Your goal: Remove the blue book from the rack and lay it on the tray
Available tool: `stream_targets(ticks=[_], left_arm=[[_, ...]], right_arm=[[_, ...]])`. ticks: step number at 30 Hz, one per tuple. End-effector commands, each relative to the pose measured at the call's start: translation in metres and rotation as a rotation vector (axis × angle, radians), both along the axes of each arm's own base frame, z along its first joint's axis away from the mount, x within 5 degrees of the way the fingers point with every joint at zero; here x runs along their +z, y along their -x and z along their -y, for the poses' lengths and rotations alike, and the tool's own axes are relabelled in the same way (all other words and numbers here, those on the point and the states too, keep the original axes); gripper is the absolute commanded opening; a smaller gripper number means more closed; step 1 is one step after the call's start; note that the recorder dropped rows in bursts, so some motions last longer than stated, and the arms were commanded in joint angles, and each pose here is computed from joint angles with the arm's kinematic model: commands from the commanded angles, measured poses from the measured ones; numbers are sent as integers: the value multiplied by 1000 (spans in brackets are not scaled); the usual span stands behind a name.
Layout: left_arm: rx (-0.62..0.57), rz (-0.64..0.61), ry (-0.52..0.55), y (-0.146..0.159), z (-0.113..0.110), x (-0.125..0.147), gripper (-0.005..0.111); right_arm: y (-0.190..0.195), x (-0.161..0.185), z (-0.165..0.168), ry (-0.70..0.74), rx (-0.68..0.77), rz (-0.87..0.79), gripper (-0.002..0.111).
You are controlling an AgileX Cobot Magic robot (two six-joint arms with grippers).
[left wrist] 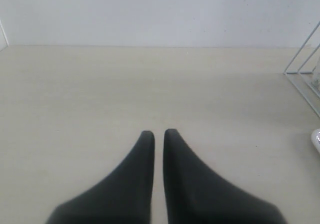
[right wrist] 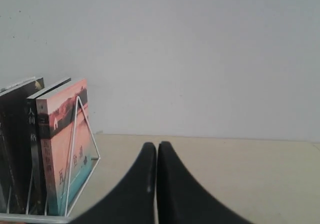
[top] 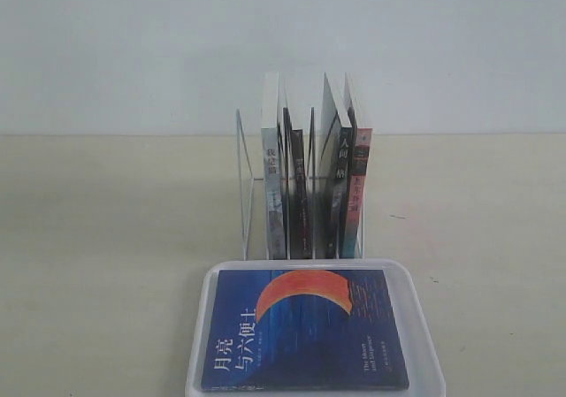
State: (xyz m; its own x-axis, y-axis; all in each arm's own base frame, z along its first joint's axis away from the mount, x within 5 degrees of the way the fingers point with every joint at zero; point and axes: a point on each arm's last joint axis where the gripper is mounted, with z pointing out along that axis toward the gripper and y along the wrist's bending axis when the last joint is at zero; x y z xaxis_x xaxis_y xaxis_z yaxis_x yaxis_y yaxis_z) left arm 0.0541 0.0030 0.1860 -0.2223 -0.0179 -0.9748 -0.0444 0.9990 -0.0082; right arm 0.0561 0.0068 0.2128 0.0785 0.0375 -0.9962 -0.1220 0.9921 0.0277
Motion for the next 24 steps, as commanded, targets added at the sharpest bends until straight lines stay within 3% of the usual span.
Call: stream_targets(ticks=[1,14,24], left_arm=[[-9,8,-5,0,0,0,6],[-9,6,-5,0,0,0,6],[-9,6,-5,0,0,0,6]], right_arm=[[0,-10,1,33,-26,-105,0],[3,-31,2,63,-30,-339,0],[3,-31,2,77,-28,-339,0]])
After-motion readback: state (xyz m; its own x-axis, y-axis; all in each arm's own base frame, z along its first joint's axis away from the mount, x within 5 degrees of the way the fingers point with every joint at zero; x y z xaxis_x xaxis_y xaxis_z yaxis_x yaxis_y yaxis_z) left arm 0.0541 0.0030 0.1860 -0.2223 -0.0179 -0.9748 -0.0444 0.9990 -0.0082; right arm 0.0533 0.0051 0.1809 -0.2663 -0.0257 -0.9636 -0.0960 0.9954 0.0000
